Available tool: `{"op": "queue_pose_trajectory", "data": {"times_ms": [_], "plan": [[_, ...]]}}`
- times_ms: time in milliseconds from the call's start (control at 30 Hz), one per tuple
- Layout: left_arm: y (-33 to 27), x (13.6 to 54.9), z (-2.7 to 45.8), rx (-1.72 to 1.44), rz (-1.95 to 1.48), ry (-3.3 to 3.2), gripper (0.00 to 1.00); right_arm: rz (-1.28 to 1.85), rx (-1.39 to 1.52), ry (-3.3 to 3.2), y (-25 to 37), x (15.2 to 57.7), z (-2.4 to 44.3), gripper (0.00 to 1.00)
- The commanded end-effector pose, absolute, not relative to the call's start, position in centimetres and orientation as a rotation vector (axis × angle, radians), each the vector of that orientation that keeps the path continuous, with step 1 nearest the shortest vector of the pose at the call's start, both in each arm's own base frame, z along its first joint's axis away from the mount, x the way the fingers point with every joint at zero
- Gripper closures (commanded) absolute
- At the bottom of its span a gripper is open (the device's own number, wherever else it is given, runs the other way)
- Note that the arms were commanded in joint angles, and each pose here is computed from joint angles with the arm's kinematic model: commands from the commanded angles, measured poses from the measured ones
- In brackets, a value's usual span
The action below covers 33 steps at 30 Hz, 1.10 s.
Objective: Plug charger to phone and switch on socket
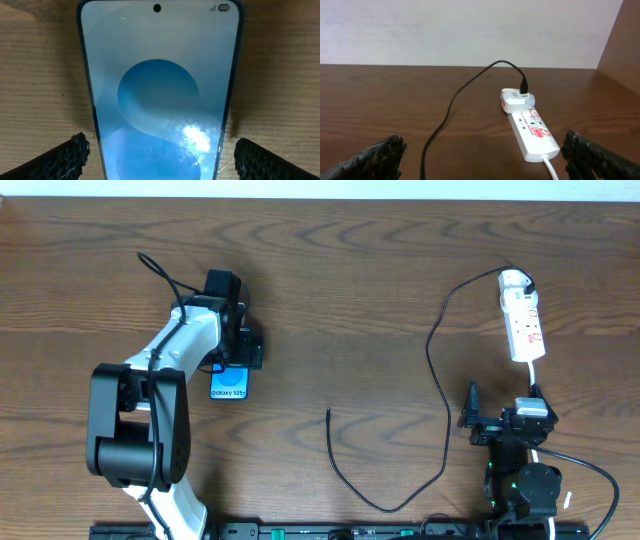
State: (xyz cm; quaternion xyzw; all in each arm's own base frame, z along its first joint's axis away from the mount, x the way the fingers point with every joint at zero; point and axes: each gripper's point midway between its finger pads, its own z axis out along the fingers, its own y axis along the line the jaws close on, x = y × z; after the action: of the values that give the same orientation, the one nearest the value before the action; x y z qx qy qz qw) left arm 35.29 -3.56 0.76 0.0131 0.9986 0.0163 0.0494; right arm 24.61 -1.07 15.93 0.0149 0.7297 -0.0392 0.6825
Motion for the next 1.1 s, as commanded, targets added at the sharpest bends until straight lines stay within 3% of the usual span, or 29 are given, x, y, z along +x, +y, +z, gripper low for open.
{"op": "queue_pose_trajectory", "data": {"times_ms": [0, 1067], "plan": [[-3.12, 36.19, 1.27, 0.031, 0.083, 3.017, 0.05, -0.088, 0.056, 1.634, -1.35, 24.57, 15.93, 0.01], [-3.18, 36.49, 0.46, 0.029, 0.076, 2.987, 0.05, -0.088, 0.056, 1.634, -1.34, 24.57, 15.93, 0.01]]}}
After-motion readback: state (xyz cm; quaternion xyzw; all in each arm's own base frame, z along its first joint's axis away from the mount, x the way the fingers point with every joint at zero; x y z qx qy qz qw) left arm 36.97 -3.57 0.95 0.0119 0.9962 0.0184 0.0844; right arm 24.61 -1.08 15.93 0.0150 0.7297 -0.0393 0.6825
